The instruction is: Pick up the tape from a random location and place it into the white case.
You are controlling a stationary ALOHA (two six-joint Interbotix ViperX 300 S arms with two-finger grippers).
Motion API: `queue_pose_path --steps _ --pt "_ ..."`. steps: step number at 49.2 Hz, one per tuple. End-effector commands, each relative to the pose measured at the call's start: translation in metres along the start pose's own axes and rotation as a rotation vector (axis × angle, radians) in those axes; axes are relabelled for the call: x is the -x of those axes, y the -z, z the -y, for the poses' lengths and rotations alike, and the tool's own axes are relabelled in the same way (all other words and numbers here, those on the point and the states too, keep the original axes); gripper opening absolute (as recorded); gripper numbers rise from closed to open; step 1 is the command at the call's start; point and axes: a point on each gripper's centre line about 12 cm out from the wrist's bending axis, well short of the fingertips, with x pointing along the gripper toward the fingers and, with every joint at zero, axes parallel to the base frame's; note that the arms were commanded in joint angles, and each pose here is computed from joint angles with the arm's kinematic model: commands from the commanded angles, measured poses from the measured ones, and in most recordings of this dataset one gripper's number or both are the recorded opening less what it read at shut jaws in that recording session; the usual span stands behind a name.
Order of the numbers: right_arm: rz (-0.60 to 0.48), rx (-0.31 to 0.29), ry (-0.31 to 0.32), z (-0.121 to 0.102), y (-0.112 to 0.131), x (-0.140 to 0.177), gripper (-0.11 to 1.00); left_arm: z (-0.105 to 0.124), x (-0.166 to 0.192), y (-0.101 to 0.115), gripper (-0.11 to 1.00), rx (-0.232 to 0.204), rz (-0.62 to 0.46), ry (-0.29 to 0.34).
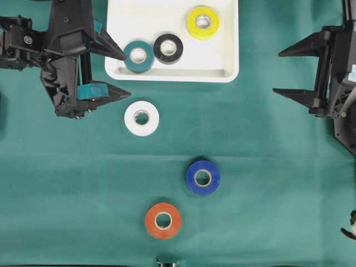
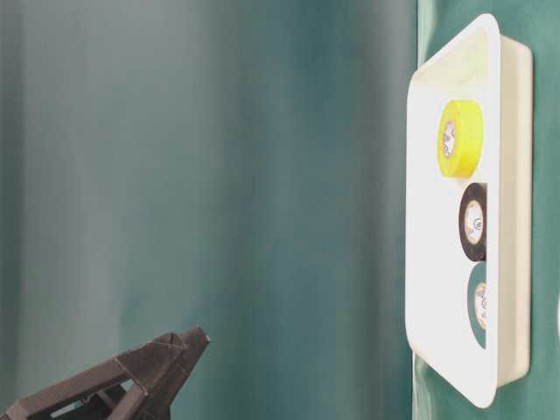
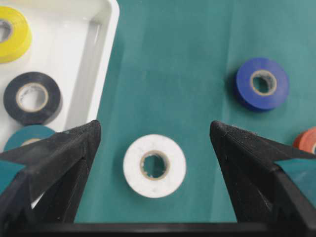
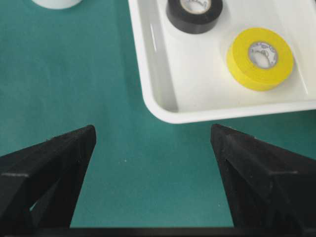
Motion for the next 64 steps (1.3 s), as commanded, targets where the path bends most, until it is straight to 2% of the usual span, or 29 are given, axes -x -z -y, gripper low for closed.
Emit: queue_pose_path --steps 1,15,28,34,47,64 --pt "0.030 -0.003 -0.004 -0.001 -0.012 0.003 0.89 0.002 0.007 -0.007 0.99 -0.005 0.032 0.006" --pt "0.030 -0.004 0.001 0.000 -0.013 0.004 0.89 0.003 0.017 0.001 0.99 -0.008 0.040 0.012" --pt "0.057 -0.004 -0.002 0.000 -0.018 0.009 0.89 0.001 0.042 0.010 0.99 -0.010 0.134 0.026" --pt "0.075 -0.004 -0.003 0.000 -0.019 0.014 0.89 0.001 0.057 0.014 0.99 -0.020 0.194 0.033" --pt "0.112 0.003 0.000 0.002 -0.021 0.024 0.89 -0.002 0.082 0.033 0.99 -0.090 0.282 0.034" --pt "0.106 0.000 0.007 0.004 -0.018 0.027 0.89 -0.006 0.084 0.060 0.99 -0.093 0.306 0.037"
